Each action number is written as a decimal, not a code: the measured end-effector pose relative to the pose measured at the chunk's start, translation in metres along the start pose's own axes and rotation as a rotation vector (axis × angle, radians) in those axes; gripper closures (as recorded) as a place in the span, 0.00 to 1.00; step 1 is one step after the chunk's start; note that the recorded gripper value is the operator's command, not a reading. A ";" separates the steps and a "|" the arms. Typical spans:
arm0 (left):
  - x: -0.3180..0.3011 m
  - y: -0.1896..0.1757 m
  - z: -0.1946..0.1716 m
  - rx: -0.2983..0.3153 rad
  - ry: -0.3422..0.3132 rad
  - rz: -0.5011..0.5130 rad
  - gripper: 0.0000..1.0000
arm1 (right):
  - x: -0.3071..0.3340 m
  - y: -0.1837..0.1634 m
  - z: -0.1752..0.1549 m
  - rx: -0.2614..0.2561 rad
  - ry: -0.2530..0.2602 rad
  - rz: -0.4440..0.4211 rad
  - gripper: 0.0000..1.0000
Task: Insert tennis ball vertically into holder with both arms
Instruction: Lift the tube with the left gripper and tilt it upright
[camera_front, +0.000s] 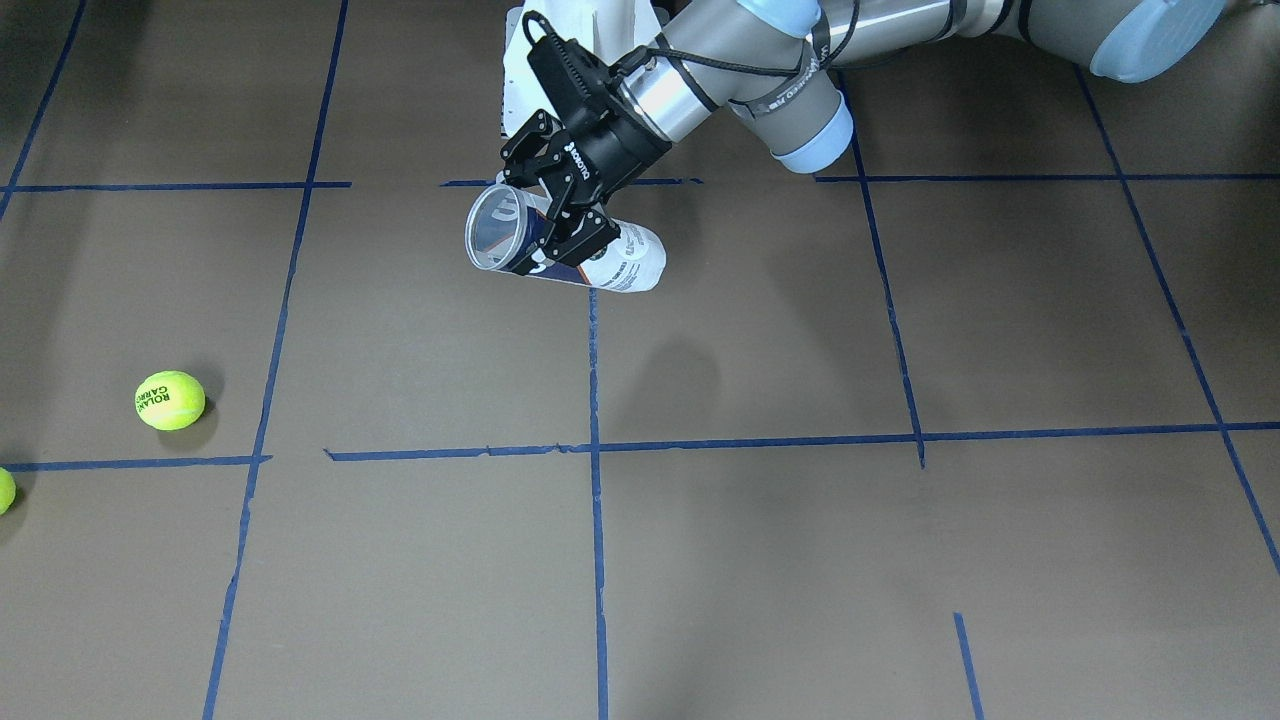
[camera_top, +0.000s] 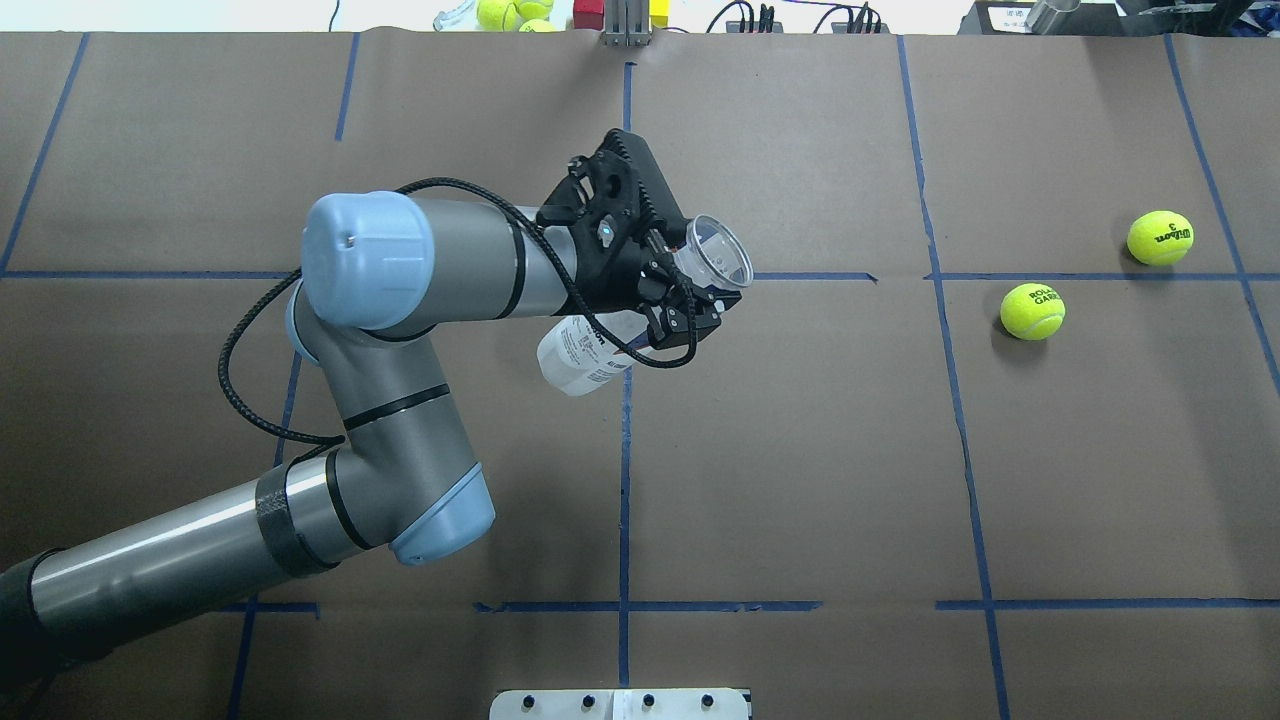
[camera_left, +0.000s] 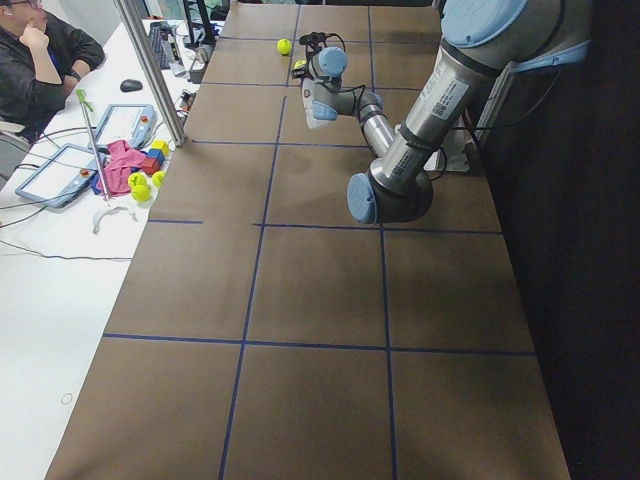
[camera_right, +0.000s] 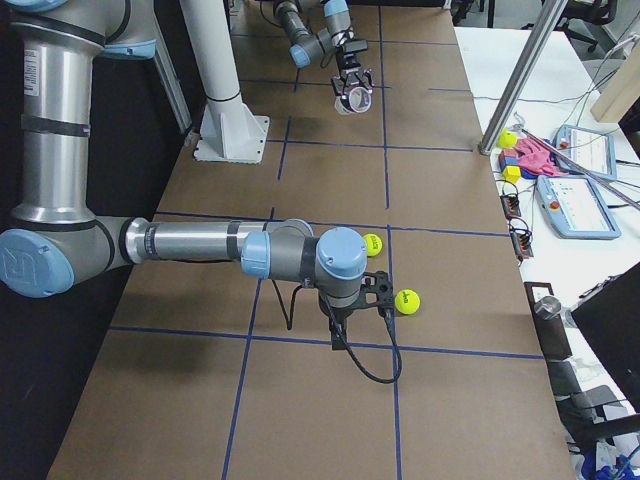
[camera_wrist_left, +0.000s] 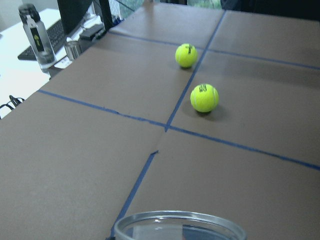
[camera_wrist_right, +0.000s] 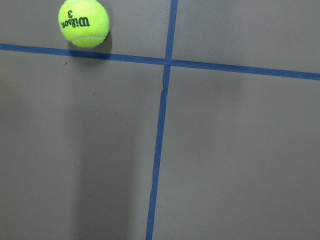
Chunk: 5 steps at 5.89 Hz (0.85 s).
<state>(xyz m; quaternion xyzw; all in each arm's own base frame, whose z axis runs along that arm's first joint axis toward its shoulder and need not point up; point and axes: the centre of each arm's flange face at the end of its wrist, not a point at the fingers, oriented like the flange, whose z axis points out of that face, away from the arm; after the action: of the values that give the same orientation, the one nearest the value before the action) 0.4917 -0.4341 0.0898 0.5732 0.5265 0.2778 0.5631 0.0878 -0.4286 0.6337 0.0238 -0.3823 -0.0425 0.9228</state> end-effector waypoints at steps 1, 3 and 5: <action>0.000 0.002 -0.008 0.078 0.000 -0.013 0.32 | 0.000 0.000 0.000 0.000 0.000 0.000 0.00; -0.004 0.030 -0.019 0.185 0.027 -0.012 0.32 | 0.000 0.000 0.000 0.000 0.000 -0.001 0.00; -0.011 0.048 -0.027 0.250 -0.014 -0.060 0.36 | -0.002 0.000 -0.002 0.003 0.001 -0.004 0.00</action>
<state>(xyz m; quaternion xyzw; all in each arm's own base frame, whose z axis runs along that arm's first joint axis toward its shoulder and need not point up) 0.4782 -0.4255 0.1429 0.6249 0.5700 0.1889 0.4988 0.0878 -0.4288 0.6313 0.0261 -0.3820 -0.0435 0.9228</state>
